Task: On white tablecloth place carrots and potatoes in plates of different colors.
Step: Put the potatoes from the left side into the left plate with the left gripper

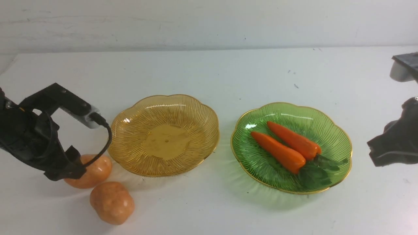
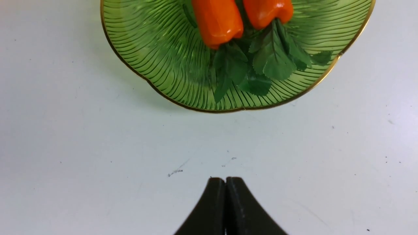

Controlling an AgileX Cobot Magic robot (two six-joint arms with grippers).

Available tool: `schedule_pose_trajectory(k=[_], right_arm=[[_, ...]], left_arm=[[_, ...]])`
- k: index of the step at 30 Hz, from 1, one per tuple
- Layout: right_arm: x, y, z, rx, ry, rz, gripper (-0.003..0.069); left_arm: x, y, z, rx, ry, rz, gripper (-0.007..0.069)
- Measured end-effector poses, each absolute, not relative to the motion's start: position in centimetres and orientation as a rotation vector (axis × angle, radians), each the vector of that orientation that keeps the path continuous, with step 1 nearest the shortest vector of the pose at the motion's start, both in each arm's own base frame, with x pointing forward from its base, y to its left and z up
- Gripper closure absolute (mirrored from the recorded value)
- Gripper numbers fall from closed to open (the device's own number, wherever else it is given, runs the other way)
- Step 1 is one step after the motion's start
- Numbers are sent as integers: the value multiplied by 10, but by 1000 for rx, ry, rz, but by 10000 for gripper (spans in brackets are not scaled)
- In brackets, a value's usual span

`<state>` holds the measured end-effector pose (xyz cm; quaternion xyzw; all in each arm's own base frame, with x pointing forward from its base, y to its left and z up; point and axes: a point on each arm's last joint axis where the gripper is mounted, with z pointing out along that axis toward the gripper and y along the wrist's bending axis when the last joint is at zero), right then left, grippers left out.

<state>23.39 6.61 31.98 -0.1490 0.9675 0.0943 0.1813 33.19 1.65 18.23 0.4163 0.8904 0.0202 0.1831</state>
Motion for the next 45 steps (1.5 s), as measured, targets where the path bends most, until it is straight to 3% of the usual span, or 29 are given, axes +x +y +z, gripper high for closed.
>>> schedule_pose_trajectory(k=[8, 20, 28, 35, 38, 41, 45], right_arm=[[234, 66, 320, -420, 2731, 266, 674], [234, 66, 320, -420, 2731, 266, 674], [234, 66, 319, -420, 2732, 266, 674], [234, 66, 319, -420, 2732, 267, 674], [234, 67, 320, -418, 2732, 274, 674], [234, 67, 320, -414, 2732, 288, 674], [234, 68, 320, -409, 2731, 304, 674]], left_arm=[[339, 17, 173, 1156, 2529, 34, 62], [338, 17, 172, 1054, 2606, -24, 263], [317, 17, 186, 1032, 2730, -64, 268], [296, 19, 219, 1015, 2743, 3, 268], [294, 15, 266, 870, 2618, 25, 269], [308, 5, 303, 707, 2471, -101, 269], [338, -20, 311, 587, 2365, -360, 272]])
